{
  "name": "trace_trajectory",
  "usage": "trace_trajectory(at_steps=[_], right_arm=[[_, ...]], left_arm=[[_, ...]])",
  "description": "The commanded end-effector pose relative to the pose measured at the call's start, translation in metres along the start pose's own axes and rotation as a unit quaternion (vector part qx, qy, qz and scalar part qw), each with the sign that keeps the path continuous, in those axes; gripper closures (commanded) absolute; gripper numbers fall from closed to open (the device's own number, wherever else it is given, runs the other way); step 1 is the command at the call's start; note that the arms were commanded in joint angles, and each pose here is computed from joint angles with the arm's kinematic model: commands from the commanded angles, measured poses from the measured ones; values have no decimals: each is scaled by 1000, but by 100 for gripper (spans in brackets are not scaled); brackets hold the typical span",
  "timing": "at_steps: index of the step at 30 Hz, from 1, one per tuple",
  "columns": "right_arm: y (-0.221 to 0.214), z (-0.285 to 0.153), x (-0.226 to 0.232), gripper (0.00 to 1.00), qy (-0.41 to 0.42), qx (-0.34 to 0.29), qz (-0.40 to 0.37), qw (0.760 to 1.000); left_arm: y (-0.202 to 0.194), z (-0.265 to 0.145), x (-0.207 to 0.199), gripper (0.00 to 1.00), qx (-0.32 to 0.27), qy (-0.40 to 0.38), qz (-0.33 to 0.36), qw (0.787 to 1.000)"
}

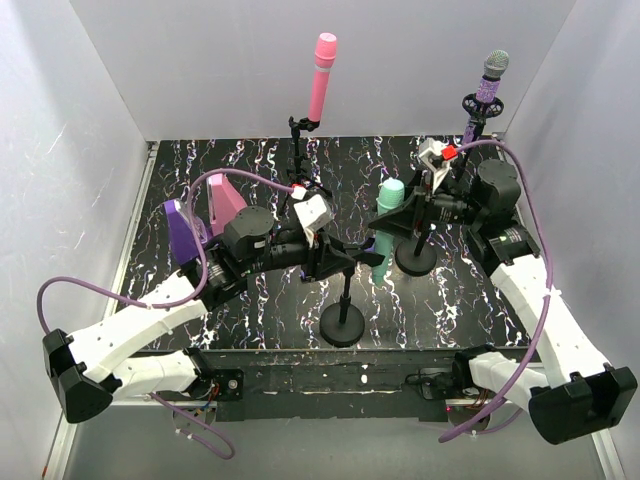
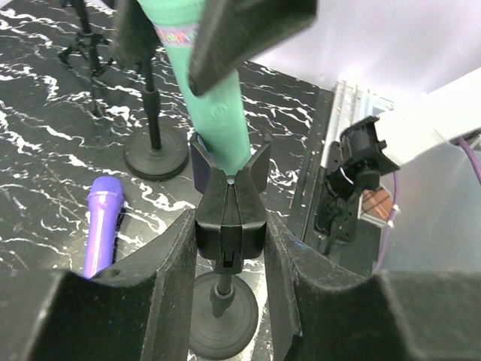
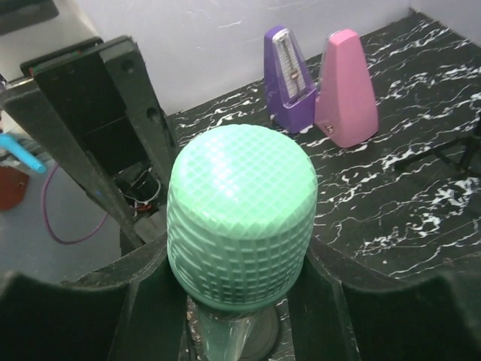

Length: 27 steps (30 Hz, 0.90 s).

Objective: Attach the microphones to the stand

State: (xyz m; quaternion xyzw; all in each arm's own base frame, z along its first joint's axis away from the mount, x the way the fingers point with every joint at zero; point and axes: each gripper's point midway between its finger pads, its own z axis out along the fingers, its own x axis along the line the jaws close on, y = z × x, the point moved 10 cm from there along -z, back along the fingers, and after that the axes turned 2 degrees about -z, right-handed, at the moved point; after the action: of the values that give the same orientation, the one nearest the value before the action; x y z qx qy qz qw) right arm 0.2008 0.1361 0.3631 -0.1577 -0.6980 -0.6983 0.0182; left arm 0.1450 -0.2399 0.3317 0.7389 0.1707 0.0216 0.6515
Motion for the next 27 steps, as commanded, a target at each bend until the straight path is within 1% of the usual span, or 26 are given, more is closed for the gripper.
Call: trace_trajectory(at_steps=[1,7,14,17,18,22,27], right_arm=[[1,3,11,99,13,-17,-10,1000],[-1,0,19,99,19,-20,22,999],[-6,8,10,99,-7,-29,46,998],[-9,10,12,99,-3,-28,44,999],[-10,10,13,99,2,-27,44,999],[-11,11,16,99,11,-24,36,999],[-13,11,20,99,26,-20,23,999]], left_arm=[[11,-6,-5,99,-26,66,-25,997],[10,-7,-10,99,-33,104,-36,993],[12,1,-16,100,-38,115,-83,989],[11,2,-18,100,-38,123,-95,987],[11,2,-16,100,-41,140,-96,985],[13,6,-17,99,-39,146,-107,983],[17,11,-20,94,-34,144,-121,982]])
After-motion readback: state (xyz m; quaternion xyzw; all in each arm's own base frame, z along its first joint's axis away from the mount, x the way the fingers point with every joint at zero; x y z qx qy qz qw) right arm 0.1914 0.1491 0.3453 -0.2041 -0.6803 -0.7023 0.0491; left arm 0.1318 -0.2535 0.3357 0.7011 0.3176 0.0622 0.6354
